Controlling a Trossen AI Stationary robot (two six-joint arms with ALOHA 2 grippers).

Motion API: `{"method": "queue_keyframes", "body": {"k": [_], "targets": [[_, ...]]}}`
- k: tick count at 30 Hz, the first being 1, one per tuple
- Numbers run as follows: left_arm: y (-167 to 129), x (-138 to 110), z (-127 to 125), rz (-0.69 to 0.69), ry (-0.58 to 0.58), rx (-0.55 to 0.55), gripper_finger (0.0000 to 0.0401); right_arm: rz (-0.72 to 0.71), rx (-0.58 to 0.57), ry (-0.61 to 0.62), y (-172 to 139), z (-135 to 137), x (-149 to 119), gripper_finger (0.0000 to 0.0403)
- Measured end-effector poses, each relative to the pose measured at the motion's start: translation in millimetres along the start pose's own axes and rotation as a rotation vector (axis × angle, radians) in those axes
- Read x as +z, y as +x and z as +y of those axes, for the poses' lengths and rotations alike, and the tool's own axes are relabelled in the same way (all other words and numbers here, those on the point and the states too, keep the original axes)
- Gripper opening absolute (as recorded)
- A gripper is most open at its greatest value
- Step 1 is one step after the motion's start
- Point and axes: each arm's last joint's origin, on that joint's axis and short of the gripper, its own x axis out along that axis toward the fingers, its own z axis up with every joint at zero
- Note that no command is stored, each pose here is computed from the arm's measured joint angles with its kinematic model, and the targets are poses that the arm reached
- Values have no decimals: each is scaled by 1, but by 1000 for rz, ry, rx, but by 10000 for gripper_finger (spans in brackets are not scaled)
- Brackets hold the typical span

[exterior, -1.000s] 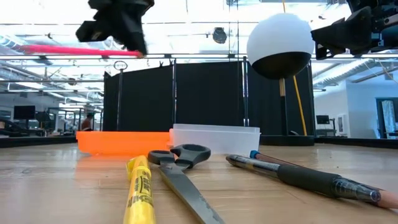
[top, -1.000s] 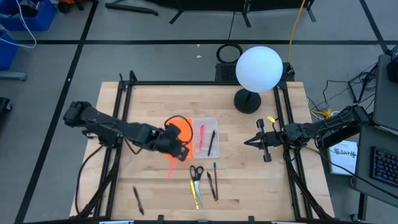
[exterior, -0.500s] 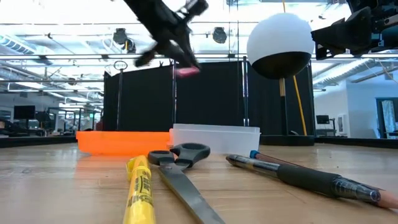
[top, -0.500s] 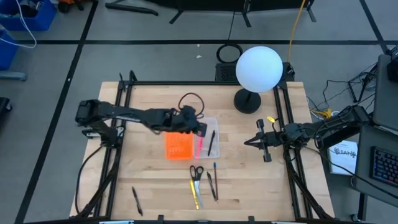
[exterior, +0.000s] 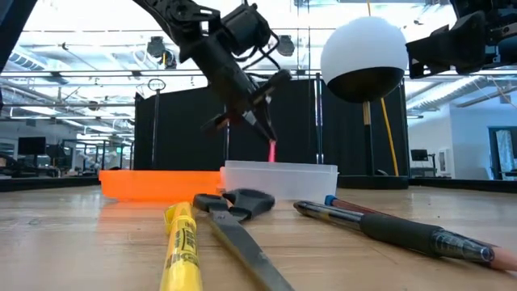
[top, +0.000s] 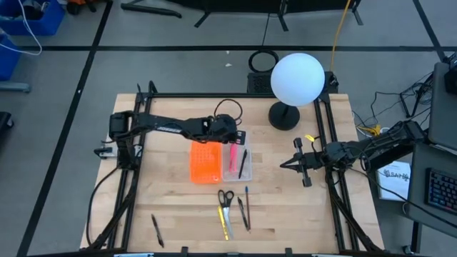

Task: Pick & place school supplies into a supply box
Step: Put the pink pencil into the supply box

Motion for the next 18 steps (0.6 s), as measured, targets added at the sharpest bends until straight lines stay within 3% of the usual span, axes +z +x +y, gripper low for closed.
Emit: {"method": "queue_keyframes", "body": {"k": [18], "targets": [[12,-18,10,28,54,138,13,-8,0,1,0,0,1,0]]}}
